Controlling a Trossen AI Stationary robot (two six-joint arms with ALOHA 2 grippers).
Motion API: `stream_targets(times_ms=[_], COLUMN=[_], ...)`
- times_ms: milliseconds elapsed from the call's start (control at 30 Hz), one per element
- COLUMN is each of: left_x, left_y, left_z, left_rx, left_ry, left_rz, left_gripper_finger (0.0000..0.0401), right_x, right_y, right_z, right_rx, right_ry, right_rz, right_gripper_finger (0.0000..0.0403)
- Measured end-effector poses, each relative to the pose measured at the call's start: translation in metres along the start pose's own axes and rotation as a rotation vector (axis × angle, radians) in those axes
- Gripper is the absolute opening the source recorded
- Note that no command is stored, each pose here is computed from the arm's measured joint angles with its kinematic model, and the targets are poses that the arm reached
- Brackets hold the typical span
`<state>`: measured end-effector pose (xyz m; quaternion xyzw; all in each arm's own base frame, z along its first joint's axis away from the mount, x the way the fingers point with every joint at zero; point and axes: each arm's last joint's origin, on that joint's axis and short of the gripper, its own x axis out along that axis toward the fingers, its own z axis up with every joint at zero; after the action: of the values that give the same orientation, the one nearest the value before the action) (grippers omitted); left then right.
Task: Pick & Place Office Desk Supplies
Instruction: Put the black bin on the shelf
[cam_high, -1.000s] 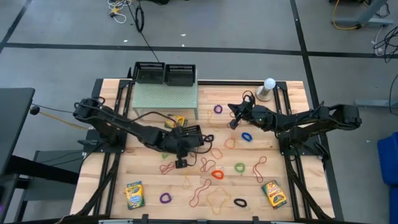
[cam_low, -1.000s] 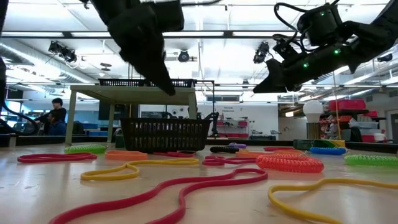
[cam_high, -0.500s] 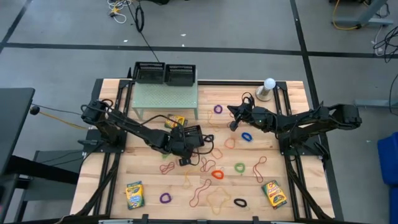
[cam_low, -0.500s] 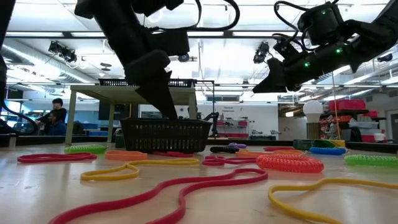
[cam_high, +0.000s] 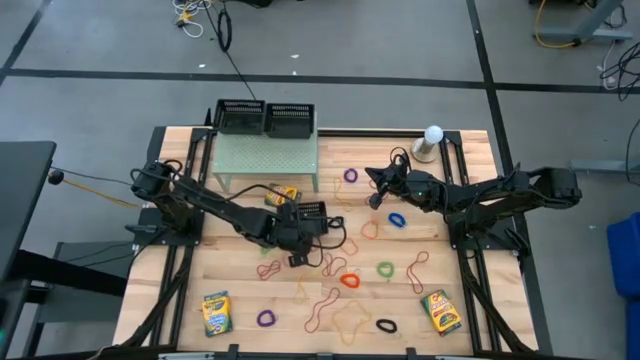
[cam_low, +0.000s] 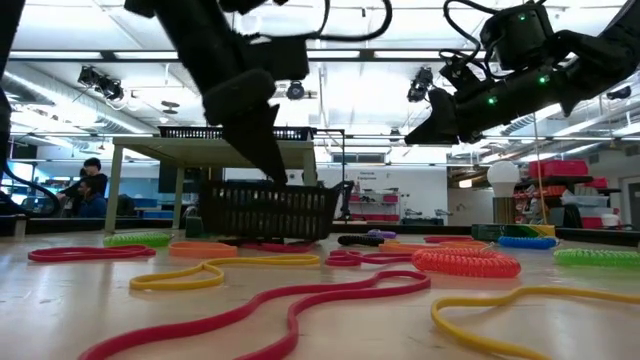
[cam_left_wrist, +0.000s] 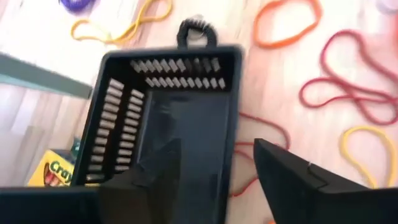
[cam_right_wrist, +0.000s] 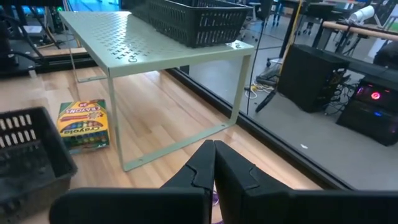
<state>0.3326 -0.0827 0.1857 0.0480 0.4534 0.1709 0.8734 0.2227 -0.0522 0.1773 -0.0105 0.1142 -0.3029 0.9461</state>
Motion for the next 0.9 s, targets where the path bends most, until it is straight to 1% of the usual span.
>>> stream_targets(times_ms=[100,200,300,367,467,533,633,767,900], left_x=[-0.004,-0.004,-0.001,-0.001,0.005,0.011,0.02,0.028,0.028], left_y=[-0.003,-0.002,0.003,0.003,-0.001,-0.004,-0.008,-0.008,-0.01], left_z=[0.004,0.001,-0.001,0.0,-0.001,-0.004,-0.007,-0.012,-0.011], left_rx=[0.014,0.038,0.026,0.019,0.036,0.048,0.049,0.06,0.06], left_ry=[-0.015,-0.001,0.03,0.027,0.024,0.042,0.056,0.066,0.056], left_rz=[-0.01,0.02,0.039,0.041,0.035,0.039,0.046,0.109,0.111], left_gripper_finger=[0.0233,0.0235,0.0216,0.0198,0.0174,0.0166,0.0167,0.018,0.0186], right_x=[-0.001,-0.002,-0.005,-0.006,-0.008,-0.01,-0.011,-0.013,-0.015], right_y=[0.002,0.006,0.011,0.014,0.018,0.02,0.023,0.027,0.029], right_z=[0.0,-0.001,-0.001,-0.001,-0.001,-0.001,-0.001,-0.002,-0.002], right_rx=[0.014,0.008,0.002,-0.012,-0.031,-0.033,-0.054,-0.087,-0.107], right_ry=[0.003,0.007,0.005,0.003,0.0,-0.001,0.0,-0.001,-0.003], right_rz=[0.009,0.027,0.05,0.066,0.086,0.096,0.11,0.129,0.14], right_gripper_finger=[0.0016,0.0016,0.0016,0.0016,0.0016,0.0016,0.0016,0.0016,0.0016])
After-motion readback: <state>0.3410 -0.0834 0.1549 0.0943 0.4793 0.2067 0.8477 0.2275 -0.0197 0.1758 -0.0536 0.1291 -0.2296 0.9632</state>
